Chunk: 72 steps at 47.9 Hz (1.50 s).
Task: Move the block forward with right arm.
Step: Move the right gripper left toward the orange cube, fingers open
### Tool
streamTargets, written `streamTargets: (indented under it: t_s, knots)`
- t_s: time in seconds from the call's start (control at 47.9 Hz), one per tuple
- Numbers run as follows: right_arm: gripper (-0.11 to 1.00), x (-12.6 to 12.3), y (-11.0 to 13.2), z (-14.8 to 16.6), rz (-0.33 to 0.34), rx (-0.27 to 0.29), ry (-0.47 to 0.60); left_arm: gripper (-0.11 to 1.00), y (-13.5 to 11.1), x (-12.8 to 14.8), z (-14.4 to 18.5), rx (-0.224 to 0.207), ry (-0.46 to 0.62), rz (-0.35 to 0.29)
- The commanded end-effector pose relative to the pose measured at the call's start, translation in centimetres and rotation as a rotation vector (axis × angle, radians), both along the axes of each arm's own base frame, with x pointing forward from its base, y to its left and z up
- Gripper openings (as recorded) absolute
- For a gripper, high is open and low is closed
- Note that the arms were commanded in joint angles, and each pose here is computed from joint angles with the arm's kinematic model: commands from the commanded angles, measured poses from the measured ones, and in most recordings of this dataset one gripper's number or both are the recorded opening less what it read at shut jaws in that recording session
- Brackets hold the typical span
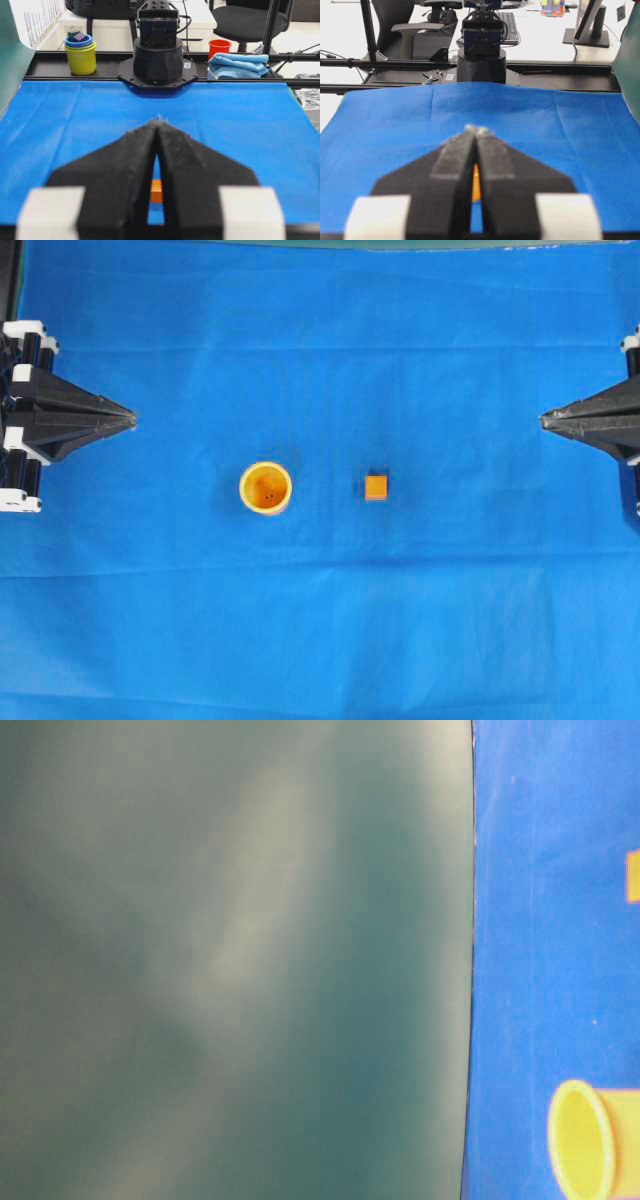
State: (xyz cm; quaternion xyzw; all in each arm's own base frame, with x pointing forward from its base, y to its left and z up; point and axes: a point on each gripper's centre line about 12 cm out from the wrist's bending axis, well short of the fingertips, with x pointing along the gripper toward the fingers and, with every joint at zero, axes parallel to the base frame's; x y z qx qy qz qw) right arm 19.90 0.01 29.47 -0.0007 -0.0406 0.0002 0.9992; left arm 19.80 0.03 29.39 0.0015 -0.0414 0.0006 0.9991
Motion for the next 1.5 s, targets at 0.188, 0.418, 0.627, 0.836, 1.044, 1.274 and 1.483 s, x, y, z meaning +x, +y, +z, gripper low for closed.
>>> streamTargets:
  t_s: [0.188, 0.418, 0.627, 0.836, 1.044, 1.274, 1.483]
  knots:
    - [0.00, 1.0, 0.0, 1.4, 0.001, 0.018, 0.150, 0.01, 0.0, 0.4, 0.6, 0.000, 0.089, 0.001]
    - [0.00, 2.1, -0.1, 2.3, -0.008, 0.044, 0.357, 0.01, 0.0, 0.5, 0.8, -0.002, 0.089, 0.001]
    - [0.00, 3.7, -1.0, 3.6, -0.059, 0.148, 0.378, 0.01, 0.0, 0.5, 0.9, 0.000, 0.084, 0.001]
    - [0.01, 5.3, -1.1, 3.3, -0.063, 0.162, 0.416, 0.01, 0.0, 0.5, 1.2, -0.002, 0.080, 0.001]
    - [0.01, 7.2, -1.2, 2.2, -0.066, 0.154, 0.476, 0.01, 0.0, 0.5, 1.3, 0.000, 0.077, 0.001]
    - [0.42, 9.8, -1.3, -0.6, -0.077, 0.153, 0.628, 0.01, 0.0, 0.5, 1.5, 0.000, 0.069, 0.001]
    - [0.55, 12.8, -1.5, -3.2, -0.086, 0.127, 0.786, 0.01, 0.1, 0.5, 1.6, 0.000, 0.069, 0.002]
